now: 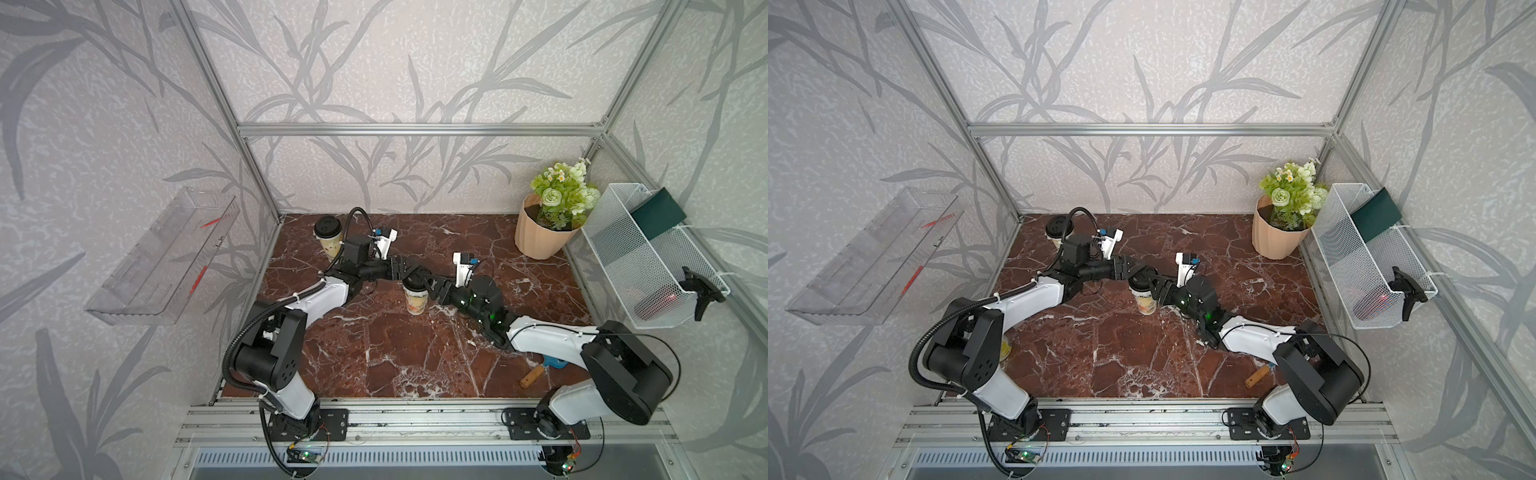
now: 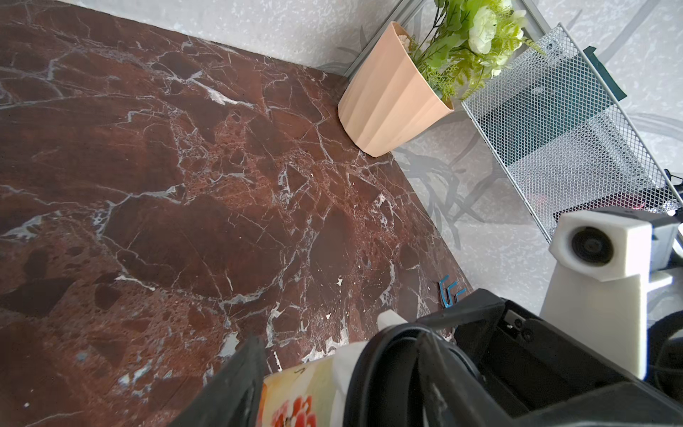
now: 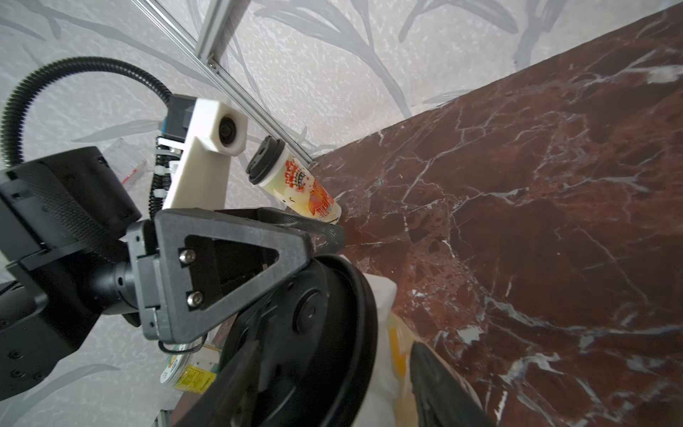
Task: Put the leak-proof paper on the milk tea cups
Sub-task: Secure the cup lid on the cup.
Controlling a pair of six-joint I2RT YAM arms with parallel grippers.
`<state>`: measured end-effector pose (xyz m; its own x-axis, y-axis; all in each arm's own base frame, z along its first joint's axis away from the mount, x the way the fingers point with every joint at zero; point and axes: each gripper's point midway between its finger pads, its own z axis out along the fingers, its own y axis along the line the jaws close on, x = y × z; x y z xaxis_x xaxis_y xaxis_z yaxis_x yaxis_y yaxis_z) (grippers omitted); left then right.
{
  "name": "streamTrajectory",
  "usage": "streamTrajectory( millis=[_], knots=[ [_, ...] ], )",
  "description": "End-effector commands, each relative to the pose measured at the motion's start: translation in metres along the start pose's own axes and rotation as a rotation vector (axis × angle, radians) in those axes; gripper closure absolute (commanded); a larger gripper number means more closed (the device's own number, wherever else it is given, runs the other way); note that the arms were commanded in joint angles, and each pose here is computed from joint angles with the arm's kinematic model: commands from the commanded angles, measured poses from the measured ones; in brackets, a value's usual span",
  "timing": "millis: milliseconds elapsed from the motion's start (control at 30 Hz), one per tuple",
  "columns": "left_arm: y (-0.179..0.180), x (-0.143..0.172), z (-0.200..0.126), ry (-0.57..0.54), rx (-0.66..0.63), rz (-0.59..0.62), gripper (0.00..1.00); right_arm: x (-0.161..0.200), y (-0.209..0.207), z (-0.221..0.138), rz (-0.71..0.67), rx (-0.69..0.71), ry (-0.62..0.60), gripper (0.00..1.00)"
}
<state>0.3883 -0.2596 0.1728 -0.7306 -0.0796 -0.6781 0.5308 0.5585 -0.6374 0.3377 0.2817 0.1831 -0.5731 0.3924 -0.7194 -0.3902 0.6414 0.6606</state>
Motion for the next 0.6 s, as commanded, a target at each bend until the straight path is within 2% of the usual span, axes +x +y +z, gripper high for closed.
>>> streamTrajectory(
  millis=[0,100,200,400,567],
  knots=[
    [0.066,0.105,0.002,0.290,-0.225,-0.159,0.34,0.028,-0.049,-0.012,-0.035,0.228,0.180,0.35],
    [0.065,0.104,0.002,0.290,-0.225,-0.158,0.34,0.000,-0.038,-0.009,-0.052,0.225,0.126,0.35],
    [0.066,0.104,0.002,0.291,-0.229,-0.155,0.34,-0.011,-0.035,-0.006,-0.048,0.223,0.098,0.37],
    [0.066,0.104,0.002,0.290,-0.233,-0.149,0.35,0.003,-0.042,0.001,-0.045,0.236,0.133,0.38],
    [0.066,0.106,0.002,0.291,-0.247,-0.137,0.35,0.000,-0.054,-0.005,-0.030,0.290,0.091,0.39]
  ],
)
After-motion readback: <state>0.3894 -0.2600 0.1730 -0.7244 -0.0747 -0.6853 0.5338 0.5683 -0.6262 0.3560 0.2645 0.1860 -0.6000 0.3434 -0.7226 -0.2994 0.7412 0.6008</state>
